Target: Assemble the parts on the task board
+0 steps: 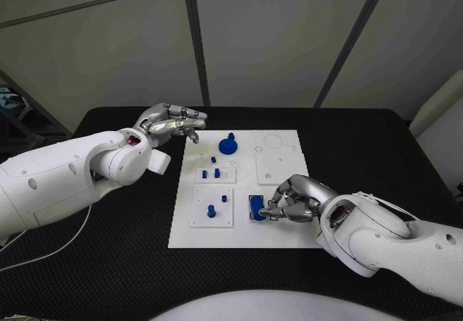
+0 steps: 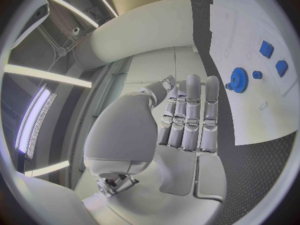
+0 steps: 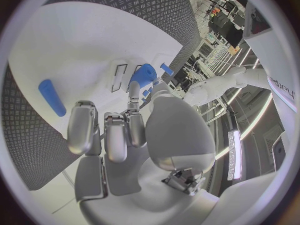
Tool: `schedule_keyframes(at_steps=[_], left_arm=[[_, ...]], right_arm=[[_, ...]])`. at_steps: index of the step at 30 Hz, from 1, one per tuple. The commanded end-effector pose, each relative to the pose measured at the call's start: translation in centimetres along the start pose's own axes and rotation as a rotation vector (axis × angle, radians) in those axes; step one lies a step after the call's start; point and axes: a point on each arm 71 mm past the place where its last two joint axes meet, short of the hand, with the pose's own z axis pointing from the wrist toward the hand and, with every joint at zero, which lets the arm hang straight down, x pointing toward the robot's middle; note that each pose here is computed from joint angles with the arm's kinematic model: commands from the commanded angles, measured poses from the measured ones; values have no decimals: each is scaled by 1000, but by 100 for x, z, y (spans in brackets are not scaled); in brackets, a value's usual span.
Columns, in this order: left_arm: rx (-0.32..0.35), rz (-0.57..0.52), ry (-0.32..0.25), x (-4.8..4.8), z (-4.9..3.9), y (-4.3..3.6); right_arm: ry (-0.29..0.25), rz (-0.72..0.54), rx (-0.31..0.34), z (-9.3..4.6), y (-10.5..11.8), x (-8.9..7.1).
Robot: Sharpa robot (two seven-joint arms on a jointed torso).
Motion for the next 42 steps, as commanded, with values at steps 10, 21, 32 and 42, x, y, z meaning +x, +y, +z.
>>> schedule_keyframes(at_steps=[10, 21, 32, 42], left_arm=[[2, -5, 13, 16, 8, -6], [2, -6, 17, 26, 10, -5], [0, -6, 16, 19, 7, -3], [-1, -6, 17, 16, 5, 2]], right_arm=[[21, -29, -36, -14, -24, -13], [4, -36, -12, 109, -11, 23], [6, -45, -18, 135, -2, 34], [-41, 6, -62, 54, -21, -44]])
